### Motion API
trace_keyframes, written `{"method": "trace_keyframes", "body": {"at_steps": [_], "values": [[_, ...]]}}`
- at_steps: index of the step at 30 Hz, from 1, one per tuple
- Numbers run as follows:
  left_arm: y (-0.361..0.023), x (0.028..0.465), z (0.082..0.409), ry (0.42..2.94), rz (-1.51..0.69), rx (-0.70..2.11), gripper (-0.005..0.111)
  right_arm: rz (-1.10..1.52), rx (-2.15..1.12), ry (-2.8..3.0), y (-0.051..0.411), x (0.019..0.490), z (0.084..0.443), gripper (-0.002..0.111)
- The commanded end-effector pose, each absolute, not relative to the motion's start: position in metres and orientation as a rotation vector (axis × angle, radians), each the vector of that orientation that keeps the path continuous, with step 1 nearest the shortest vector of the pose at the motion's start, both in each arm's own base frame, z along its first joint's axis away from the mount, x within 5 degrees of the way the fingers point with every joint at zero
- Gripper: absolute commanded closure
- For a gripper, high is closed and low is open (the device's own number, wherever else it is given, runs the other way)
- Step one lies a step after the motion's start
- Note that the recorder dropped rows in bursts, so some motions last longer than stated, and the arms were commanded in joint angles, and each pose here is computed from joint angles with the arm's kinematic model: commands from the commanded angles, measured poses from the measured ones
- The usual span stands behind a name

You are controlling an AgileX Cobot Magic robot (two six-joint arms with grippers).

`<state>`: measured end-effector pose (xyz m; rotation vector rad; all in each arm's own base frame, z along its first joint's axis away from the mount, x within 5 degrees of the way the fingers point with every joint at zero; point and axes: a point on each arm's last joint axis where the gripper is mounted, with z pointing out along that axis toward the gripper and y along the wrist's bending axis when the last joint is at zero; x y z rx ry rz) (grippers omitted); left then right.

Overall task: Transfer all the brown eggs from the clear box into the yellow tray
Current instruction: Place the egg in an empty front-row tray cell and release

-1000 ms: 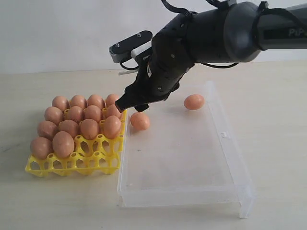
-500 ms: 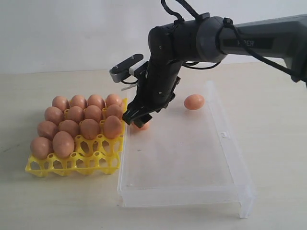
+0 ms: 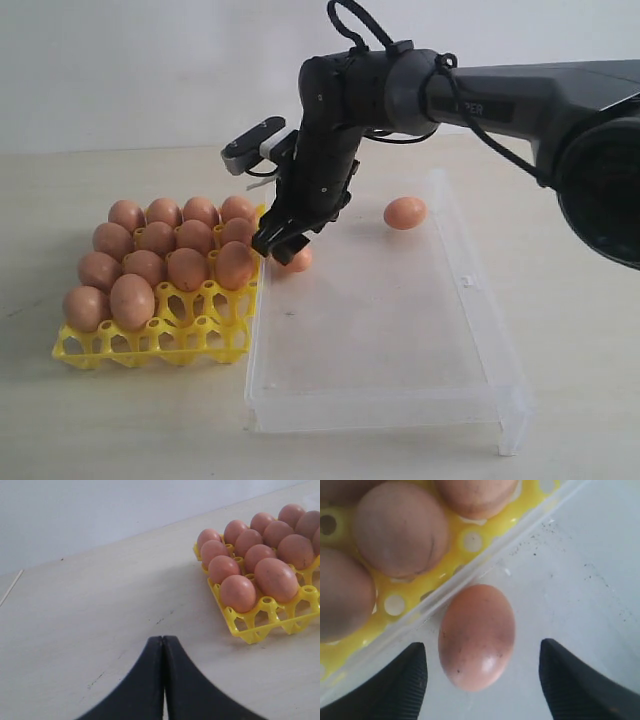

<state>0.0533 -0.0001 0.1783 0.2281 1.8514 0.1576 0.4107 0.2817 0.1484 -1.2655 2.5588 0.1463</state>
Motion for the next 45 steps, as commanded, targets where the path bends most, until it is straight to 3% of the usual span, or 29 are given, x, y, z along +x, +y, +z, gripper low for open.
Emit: {"method": "trace_keyframes", "body": {"at_steps": [1,4,8,9,18,22,35,45], "values": [[0.0,0.053,0.181,1.834,0.154,0.224,0.107,0.172,-1.274,2.566,0.283,0.416,0.141,0.048],[0.0,0.053,0.181,1.834,0.154,0.224,0.107,0.167,-1.299,2.583,0.284,0.417,0.13,0.062],[0.0,0.053,0.181,1.834,0.154,0.224,0.107,0.161,-1.306,2.582,0.283,0.417,0.13,0.106],[0.0,0.053,0.181,1.834,0.154,0.224,0.107,0.159,-1.306,2.576,0.283,0.417,0.134,0.108],[0.0,0.053,0.181,1.834,0.154,0.224,0.107,0.216,-1.115,2.33,0.284,0.4,0.196,0.108],[0.0,0.053,0.181,1.834,0.154,0.224,0.107,0.27,-1.011,2.129,0.292,0.372,0.206,0.108],[0.0,0.053,0.181,1.834,0.154,0.224,0.107,0.623,-0.672,1.938,0.328,0.289,0.169,0.108],[0.0,0.053,0.181,1.834,0.154,0.224,0.107,0.761,-0.657,1.947,0.339,0.279,0.136,0.108]]}}
